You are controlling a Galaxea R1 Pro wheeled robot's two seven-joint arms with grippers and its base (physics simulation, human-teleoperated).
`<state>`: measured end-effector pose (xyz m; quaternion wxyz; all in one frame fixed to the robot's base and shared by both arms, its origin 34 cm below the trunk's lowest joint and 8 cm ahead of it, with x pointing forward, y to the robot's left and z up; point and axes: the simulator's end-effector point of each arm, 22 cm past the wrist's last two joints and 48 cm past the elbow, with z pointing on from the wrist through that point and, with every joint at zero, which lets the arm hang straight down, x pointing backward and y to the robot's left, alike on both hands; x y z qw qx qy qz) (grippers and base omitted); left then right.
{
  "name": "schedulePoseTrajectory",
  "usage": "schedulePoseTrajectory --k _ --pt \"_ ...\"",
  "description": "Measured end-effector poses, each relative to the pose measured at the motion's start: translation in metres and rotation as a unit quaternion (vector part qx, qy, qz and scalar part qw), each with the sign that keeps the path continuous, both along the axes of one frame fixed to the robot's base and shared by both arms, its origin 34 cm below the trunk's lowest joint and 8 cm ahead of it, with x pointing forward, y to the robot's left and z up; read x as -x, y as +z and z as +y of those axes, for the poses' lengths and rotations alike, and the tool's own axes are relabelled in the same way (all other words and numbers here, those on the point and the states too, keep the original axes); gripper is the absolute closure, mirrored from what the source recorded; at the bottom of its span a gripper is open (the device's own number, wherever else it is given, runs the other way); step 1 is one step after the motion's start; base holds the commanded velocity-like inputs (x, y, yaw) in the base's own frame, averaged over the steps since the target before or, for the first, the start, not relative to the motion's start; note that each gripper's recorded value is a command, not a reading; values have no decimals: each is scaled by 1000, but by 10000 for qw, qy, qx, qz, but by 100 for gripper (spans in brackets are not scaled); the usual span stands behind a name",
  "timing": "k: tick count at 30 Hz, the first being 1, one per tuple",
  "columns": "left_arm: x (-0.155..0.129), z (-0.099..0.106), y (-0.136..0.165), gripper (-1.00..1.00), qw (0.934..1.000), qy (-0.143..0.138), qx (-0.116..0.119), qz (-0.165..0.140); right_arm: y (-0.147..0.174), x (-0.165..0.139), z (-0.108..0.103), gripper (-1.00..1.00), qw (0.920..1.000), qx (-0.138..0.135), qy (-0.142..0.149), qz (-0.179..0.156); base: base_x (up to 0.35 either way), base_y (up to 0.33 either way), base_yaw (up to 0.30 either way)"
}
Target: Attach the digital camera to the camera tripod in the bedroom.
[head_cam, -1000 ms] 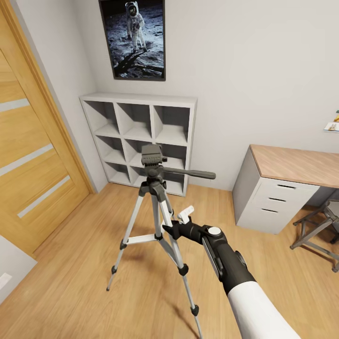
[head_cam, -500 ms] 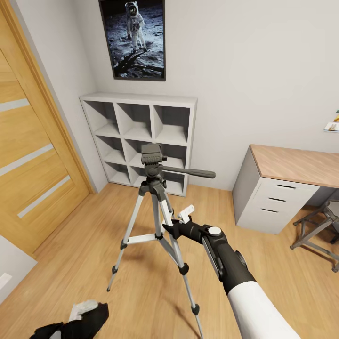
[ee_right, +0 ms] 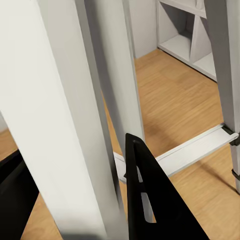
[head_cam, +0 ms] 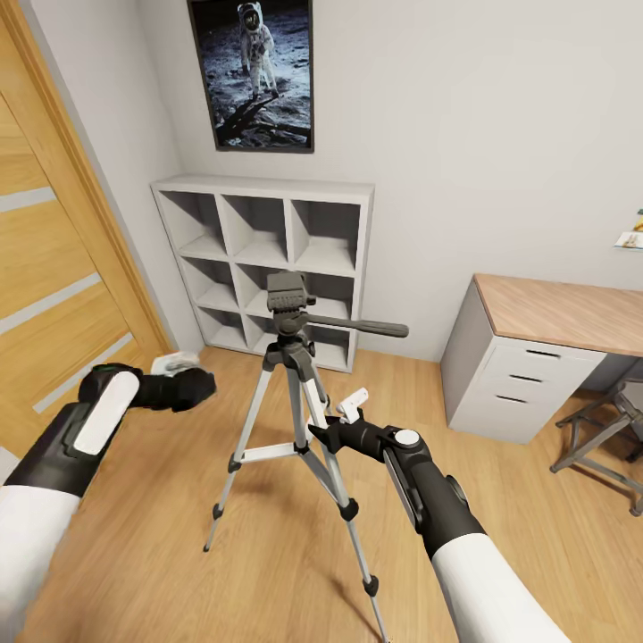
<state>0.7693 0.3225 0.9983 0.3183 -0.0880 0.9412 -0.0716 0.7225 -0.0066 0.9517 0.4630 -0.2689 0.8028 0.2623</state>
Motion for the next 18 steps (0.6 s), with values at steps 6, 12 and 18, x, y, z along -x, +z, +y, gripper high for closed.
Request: schedulePoseTrajectory --k 6,12,18 --pt "-100 -17 135 100 9960 122 288 -833 1 0 0 100 10000 7 -1 -13 0 0 0" --pt "-146 -49 230 100 9920 169 307 -1212 0 0 0 100 10000 3 -3 -7 0 0 0" --pt "-160 -77 290 100 9882 139 304 -1494 1 0 0 100 10000 2 -3 -8 0 0 0"
